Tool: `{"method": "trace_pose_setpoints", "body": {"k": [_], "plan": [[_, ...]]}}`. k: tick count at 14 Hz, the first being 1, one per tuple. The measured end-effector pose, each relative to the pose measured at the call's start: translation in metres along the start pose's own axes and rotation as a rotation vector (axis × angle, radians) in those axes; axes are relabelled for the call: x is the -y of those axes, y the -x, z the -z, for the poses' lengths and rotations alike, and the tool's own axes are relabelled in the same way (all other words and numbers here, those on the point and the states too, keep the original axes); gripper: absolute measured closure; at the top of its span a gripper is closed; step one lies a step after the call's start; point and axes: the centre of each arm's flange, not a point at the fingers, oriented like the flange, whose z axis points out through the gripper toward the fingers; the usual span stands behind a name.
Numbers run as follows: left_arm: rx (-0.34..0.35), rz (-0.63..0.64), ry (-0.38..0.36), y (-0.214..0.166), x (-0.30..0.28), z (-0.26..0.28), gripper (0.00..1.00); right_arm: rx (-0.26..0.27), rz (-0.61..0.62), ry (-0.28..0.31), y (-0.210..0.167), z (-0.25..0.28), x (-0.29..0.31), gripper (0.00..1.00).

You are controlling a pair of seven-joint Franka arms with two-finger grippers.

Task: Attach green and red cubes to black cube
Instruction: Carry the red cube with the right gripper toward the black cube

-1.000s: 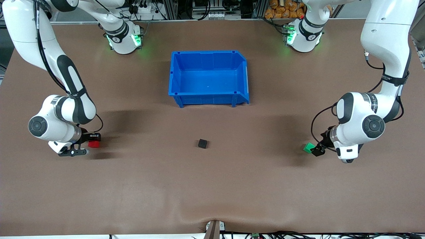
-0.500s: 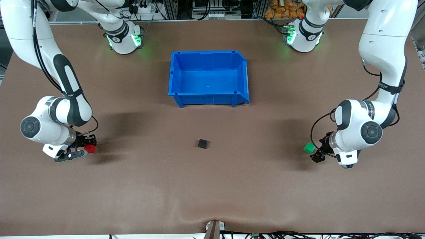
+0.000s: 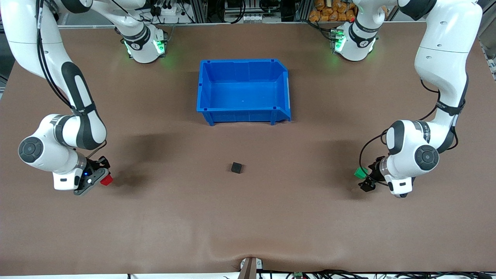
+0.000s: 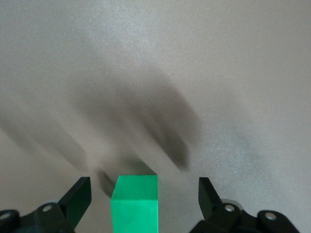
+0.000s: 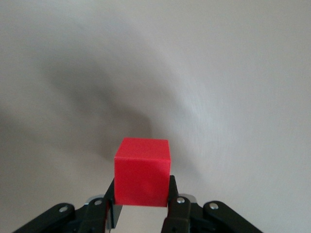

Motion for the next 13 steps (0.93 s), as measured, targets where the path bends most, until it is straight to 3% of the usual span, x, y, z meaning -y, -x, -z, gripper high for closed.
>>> {"method": "trace_pose_setpoints", "body": {"k": [3,8,10,11,13], "plan": [[0.004,0.016,-0.006,0.001,0.001,-0.004,0.04,-0.014,0.150,0.015,-0.040,0.009,0.019,0.60],[0.011,0.018,-0.015,0.003,0.004,-0.009,0.18,-0.039,0.298,0.037,-0.118,0.021,0.071,0.60],[0.011,0.018,-0.016,0.004,0.004,-0.010,0.29,-0.055,0.362,0.053,-0.156,0.028,0.096,0.60],[0.012,0.016,-0.016,0.004,0.003,-0.010,0.29,-0.064,0.387,0.058,-0.175,0.029,0.109,0.60],[0.013,0.013,-0.015,0.007,0.002,-0.010,0.43,-0.078,0.383,0.054,-0.204,0.027,0.134,0.60]]}}
